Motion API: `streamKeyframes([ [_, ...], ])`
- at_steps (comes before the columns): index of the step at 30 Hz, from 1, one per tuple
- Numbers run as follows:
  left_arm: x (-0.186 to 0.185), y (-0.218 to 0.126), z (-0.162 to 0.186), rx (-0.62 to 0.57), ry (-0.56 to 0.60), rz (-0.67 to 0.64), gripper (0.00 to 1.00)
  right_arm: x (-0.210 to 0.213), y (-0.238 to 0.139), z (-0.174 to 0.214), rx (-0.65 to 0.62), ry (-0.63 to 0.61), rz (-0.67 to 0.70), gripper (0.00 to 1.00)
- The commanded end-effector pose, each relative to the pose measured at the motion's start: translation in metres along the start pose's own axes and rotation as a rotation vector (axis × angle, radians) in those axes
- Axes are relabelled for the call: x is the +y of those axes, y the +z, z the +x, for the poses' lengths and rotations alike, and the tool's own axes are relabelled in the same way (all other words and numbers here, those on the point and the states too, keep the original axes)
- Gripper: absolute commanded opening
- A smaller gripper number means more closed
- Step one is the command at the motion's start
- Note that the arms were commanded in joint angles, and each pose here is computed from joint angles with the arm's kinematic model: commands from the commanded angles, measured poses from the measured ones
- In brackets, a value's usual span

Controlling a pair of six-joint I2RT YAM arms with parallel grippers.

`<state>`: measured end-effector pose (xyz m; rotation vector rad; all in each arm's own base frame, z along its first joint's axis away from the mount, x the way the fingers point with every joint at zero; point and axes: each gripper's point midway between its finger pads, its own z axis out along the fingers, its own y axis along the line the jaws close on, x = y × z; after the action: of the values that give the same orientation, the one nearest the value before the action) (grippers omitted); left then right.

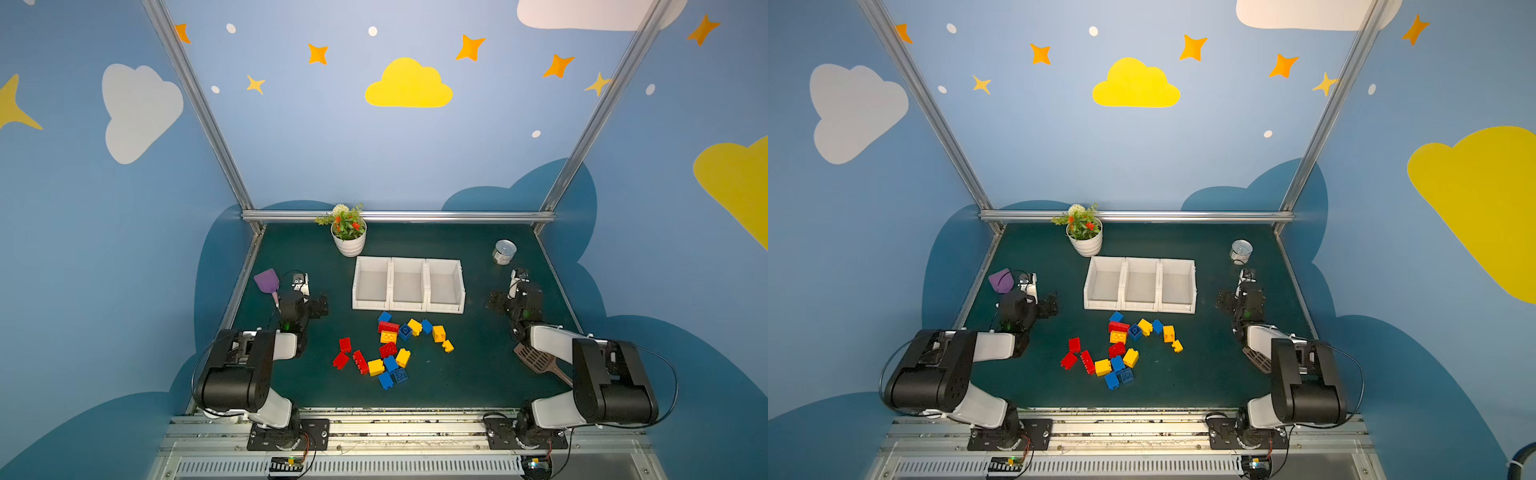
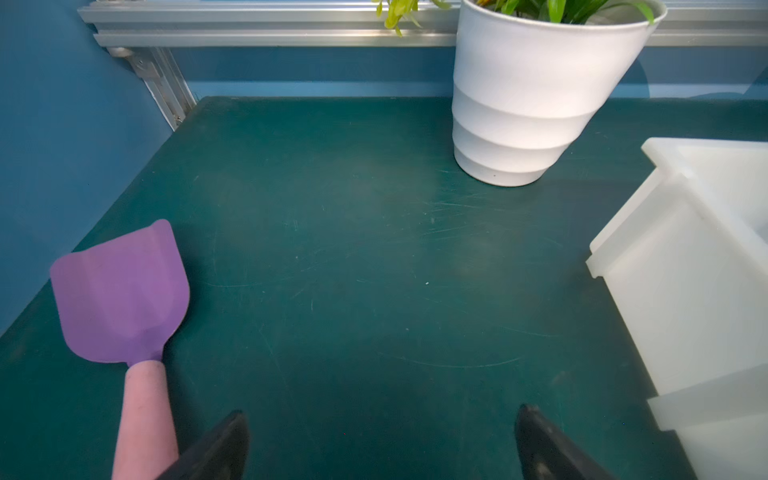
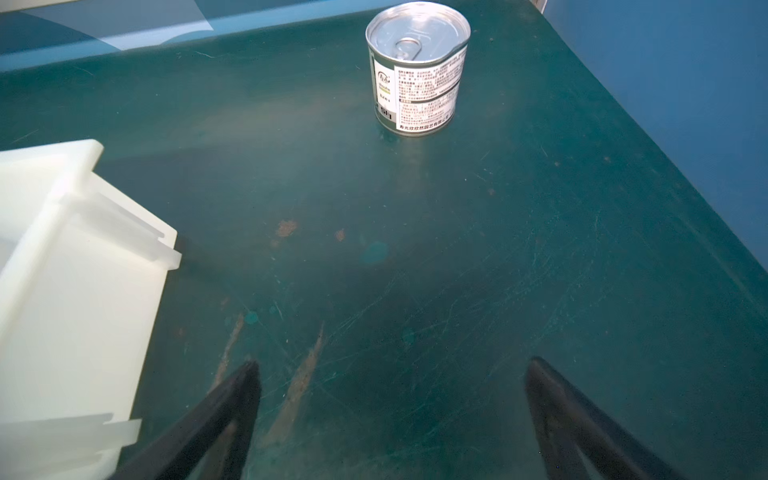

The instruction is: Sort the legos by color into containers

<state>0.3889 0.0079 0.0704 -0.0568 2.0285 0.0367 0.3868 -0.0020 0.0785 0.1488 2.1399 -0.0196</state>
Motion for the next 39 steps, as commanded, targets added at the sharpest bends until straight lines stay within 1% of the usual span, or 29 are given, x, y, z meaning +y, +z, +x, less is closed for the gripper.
streamKeyframes([
  [1, -0.001, 0.002, -0.012, -0.024, -0.001, 0.011, 0.99, 0.001, -0.001, -0.007, -0.023, -0.001, 0.003, 0.99],
  [34, -0.001, 0.0, -0.014, -0.034, 0.002, 0.013, 0.99, 0.0, -0.002, -0.008, -0.026, -0.002, 0.003, 0.99],
  [35, -0.001, -0.002, -0.015, -0.043, -0.007, 0.012, 0.99, -0.001, -0.004, -0.013, -0.042, -0.01, 0.015, 0.99],
  [37, -0.006, -0.01, -0.031, -0.092, 0.024, 0.032, 0.99, 0.005, -0.014, -0.029, -0.048, -0.042, 0.006, 0.99],
  [38, -0.009, -0.016, -0.037, -0.078, 0.037, 0.033, 0.99, 0.009, -0.022, -0.036, -0.03, -0.042, -0.011, 0.99],
  [39, -0.012, -0.024, -0.043, -0.039, 0.03, 0.041, 0.99, 0.017, -0.033, -0.043, 0.001, -0.032, -0.039, 0.99],
])
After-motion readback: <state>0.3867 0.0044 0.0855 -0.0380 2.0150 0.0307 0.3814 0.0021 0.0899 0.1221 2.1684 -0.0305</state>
